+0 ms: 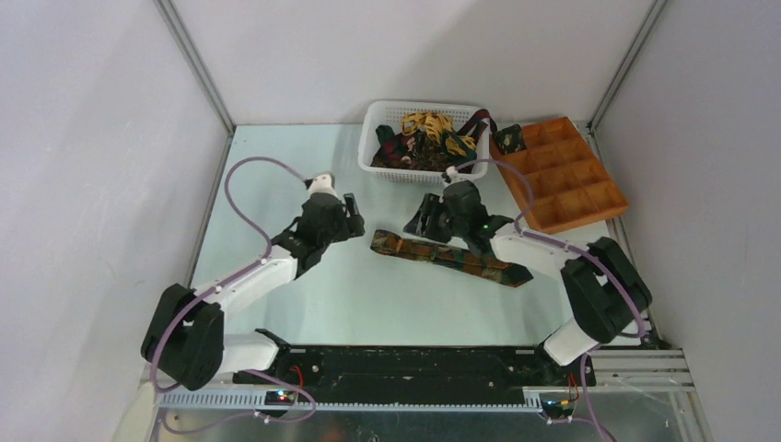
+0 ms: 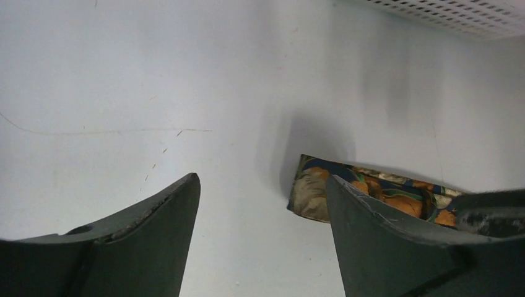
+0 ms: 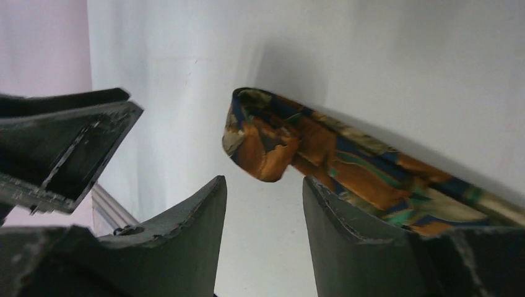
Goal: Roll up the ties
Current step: Roll the tie at the center of the board.
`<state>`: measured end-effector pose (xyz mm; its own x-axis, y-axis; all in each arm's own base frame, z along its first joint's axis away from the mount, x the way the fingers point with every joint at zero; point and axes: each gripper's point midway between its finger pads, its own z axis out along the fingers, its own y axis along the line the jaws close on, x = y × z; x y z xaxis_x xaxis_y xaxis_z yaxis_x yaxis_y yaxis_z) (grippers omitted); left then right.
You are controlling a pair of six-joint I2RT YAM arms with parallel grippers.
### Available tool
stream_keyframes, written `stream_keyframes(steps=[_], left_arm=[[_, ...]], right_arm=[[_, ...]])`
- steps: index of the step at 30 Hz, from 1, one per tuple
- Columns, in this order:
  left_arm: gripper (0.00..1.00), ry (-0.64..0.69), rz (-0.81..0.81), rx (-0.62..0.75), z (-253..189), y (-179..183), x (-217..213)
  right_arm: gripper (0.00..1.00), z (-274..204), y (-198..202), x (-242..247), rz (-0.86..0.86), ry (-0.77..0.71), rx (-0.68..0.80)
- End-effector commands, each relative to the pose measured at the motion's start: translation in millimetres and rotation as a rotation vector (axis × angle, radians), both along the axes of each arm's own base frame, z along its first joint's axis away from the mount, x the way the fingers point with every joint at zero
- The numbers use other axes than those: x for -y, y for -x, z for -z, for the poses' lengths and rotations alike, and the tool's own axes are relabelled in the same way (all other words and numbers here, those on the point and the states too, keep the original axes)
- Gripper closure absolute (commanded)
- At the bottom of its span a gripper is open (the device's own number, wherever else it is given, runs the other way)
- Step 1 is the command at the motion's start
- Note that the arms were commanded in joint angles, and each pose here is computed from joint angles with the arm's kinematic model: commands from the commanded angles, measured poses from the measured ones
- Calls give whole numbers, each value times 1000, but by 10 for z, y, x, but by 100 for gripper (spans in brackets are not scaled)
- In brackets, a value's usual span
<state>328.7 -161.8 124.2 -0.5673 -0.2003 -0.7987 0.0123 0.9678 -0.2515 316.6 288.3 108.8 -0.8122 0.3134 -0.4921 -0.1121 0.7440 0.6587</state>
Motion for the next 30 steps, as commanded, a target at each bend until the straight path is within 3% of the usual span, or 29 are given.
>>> stream_keyframes(steps=[1, 16, 30], left_arm=[[19, 281, 48, 62, -122, -123, 159], [16, 451, 154, 15, 220, -115, 451], [18, 417, 165, -59, 551, -39, 450]], right_arm=[[50, -88, -42, -440, -48, -91, -11], [61, 361, -40, -677, -79, -100, -107], [70, 570, -4, -535, -63, 4, -123]])
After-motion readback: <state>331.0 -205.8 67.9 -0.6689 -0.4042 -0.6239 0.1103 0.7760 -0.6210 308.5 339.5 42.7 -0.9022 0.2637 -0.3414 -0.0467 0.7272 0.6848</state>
